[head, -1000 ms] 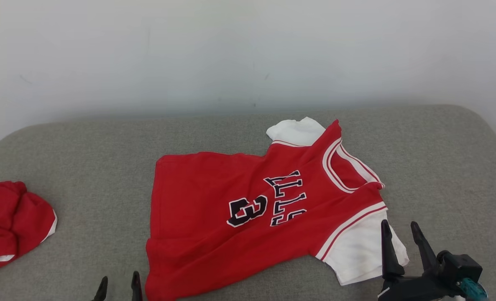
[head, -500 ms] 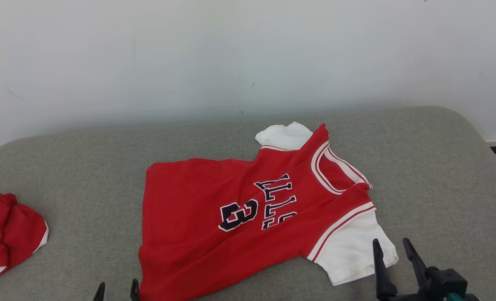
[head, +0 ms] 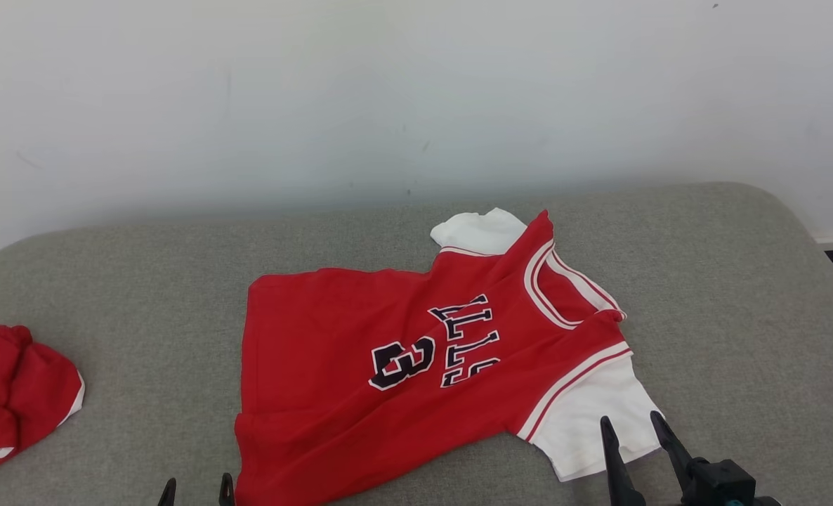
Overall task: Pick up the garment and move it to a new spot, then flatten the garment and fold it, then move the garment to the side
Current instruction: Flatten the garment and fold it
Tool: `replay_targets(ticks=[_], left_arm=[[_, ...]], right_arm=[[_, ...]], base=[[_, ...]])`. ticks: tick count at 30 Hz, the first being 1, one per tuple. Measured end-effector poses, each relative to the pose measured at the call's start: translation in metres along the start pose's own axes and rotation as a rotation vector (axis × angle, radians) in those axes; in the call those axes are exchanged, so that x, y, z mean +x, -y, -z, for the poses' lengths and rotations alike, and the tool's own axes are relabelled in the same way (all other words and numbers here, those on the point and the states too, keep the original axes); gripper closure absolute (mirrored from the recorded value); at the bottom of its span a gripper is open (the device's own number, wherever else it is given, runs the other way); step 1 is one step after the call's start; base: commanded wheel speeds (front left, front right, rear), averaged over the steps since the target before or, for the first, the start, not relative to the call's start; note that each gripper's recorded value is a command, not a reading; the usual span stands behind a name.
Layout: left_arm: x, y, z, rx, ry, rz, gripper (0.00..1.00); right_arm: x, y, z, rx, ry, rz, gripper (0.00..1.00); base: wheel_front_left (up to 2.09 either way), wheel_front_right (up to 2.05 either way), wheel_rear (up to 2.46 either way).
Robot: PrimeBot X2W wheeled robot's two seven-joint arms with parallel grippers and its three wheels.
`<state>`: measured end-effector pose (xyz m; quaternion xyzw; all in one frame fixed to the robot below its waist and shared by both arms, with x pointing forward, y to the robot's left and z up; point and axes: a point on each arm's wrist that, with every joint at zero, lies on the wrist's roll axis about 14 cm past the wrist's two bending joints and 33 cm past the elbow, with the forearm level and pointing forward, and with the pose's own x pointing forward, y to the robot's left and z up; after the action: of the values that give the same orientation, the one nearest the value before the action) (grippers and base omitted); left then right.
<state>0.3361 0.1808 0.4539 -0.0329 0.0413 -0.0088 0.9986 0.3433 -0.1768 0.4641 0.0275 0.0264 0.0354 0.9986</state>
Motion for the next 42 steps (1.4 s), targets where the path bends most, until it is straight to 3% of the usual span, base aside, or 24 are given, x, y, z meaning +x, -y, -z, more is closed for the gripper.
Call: replay_targets(ticks=[13,24,39,40,42], left_arm=[[0.0,0.016,0.009,-0.052,-0.028,0.05,0.0],[-0.014,0.037,0.073,-0.168,-0.247,0.08,0.0],[0.0,0.033,0.074,-0.132,-0.254,0.075,0.0],[0.002,0.035,0.074,-0.126,-0.253,0.082,0.1],[0.001,0.036,0.078,-0.116,-0.266,0.091,1.0]], right_arm=[[0.003,-0.004,0.002,0.011,-0.006,-0.012,0.0],[0.006,0.006,0.012,0.02,-0.041,0.018,0.0],[0.014,0.013,0.016,0.005,-0.056,0.036,0.0],[0.014,0.014,0.016,0.005,-0.057,0.039,0.0],[0.015,0.015,0.017,0.006,-0.059,0.042,0.0]], base=[[0.0,0.0,0.0],[0.0,0.0,0.0],[0.0,0.0,0.0],[0.0,0.0,0.0],[0.0,0.0,0.0]])
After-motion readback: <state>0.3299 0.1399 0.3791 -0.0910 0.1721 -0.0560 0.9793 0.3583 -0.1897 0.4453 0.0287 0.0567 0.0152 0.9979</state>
